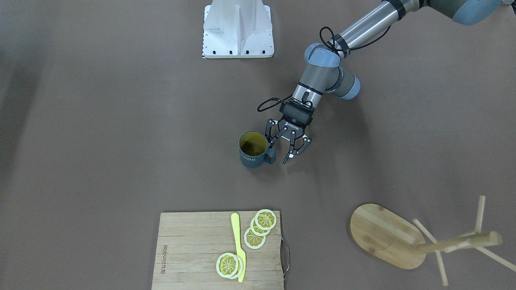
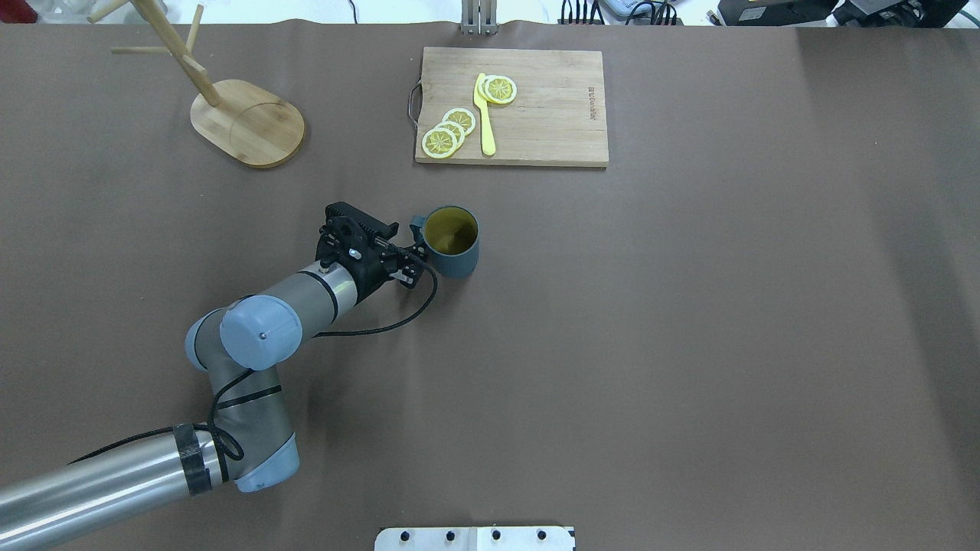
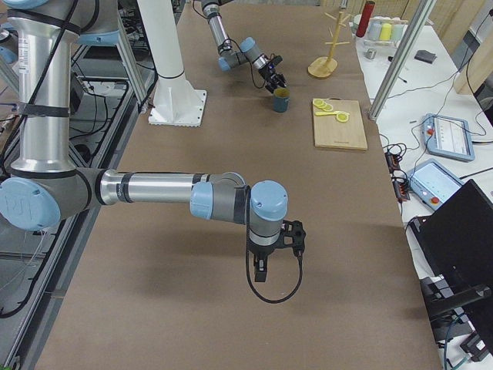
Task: Hang cup on storage rack
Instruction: 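Close the left gripper on the blue mug's handle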
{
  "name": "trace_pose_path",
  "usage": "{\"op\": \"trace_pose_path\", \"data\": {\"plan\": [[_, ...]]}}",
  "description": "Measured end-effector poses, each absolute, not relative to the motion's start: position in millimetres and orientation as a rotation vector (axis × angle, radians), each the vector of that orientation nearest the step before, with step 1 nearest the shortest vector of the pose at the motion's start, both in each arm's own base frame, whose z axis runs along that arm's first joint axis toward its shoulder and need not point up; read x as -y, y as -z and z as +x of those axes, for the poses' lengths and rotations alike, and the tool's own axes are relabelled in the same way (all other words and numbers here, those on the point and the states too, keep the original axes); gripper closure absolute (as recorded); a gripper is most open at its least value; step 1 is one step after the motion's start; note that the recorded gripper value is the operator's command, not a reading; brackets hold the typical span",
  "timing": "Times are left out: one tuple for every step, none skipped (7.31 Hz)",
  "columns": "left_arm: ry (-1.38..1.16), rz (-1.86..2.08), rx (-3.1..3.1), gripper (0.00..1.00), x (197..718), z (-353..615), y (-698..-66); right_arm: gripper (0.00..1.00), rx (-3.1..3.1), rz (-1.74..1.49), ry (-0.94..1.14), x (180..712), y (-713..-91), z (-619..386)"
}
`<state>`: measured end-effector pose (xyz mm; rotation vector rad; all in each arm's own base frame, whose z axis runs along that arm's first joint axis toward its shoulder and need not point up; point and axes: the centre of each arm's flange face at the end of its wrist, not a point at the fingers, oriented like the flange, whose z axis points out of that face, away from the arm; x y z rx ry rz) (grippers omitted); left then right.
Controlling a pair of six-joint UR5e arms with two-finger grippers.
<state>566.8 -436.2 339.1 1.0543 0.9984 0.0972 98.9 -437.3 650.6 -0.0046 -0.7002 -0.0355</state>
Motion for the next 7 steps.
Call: {"op": "trace_pose_path", "data": {"plan": [[-0.098, 1.054, -0.999, 0.54, 436.2, 567.0, -339.0, 0.00, 0.701, -0.004, 0.035, 437.4, -650.5, 98.9], [-0.098, 1.054, -0.999, 0.58, 436.2, 567.2, -338.5, 0.00, 0.701, -0.004, 0.036, 437.6, -650.2, 98.9], [-0.098, 1.054, -1.000, 0.59, 436.2, 567.3, -338.1, 0.00, 0.701, -0.003, 0.036, 437.9, -649.9, 98.9], [-0.098, 1.054, -1.002, 0.59, 436.2, 567.5, -337.5, 0.00, 0.702, -0.003, 0.036, 438.1, -649.8, 98.9], [-0.098, 1.055, -1.003, 0.59, 436.3, 567.8, -336.5, 0.00, 0.704, -0.003, 0.036, 438.1, -649.6, 98.8], [-0.097, 1.056, -1.005, 0.59, 436.4, 568.1, -335.1, 0.00, 0.705, -0.002, 0.036, 438.2, -649.5, 98.6], [-0.097, 1.057, -1.007, 0.60, 436.6, 568.5, -333.1, 0.00, 0.705, -0.002, 0.036, 438.2, -649.5, 98.6]]}}
